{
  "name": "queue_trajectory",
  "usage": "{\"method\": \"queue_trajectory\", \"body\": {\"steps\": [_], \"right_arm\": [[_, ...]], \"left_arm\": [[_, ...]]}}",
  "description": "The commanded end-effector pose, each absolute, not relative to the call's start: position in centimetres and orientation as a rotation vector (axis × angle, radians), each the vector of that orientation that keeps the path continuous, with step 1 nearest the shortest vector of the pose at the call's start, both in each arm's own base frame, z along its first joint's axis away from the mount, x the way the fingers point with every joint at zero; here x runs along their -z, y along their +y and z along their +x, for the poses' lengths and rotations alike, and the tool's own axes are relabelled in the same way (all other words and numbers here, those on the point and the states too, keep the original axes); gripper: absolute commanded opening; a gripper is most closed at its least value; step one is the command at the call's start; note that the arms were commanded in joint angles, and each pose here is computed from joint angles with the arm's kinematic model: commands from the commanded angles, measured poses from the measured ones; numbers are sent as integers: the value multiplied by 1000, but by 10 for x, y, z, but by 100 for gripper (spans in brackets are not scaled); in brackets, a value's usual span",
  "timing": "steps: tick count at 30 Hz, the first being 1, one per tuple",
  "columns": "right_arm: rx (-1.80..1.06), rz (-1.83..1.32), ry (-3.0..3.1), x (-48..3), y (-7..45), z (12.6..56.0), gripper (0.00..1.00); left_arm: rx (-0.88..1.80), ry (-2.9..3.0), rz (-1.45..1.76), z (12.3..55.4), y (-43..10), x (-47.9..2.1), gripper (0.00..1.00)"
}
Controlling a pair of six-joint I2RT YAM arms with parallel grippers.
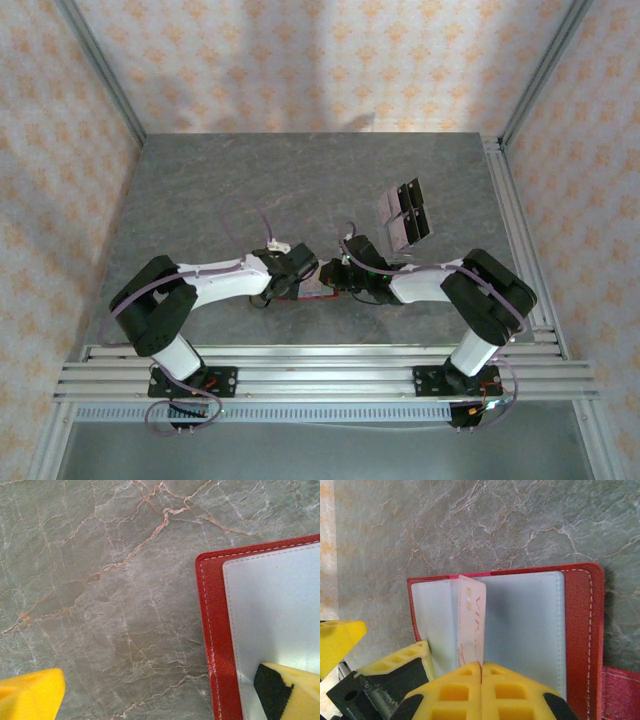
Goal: Put the credit cards into the card holder
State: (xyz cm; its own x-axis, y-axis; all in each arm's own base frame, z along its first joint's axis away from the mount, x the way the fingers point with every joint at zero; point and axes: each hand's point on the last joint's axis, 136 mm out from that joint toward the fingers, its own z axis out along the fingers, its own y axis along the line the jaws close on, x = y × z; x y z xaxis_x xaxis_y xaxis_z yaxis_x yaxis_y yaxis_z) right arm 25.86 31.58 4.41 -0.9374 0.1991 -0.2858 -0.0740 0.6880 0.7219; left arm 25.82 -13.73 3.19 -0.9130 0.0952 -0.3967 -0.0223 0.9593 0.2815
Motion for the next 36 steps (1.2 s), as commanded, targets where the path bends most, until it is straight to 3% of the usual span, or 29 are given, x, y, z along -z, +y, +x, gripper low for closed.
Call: {"method": "queue_trajectory", "body": {"steps": [1, 36], "right_arm": [[-1104, 101, 2572, -39, 312, 252, 0], [-1009, 41, 2582, -46, 305, 255, 0]], "left_arm": [[-487, 2693, 38, 251, -119, -28, 100], [-483, 2694, 33, 250, -119, -25, 100]]}}
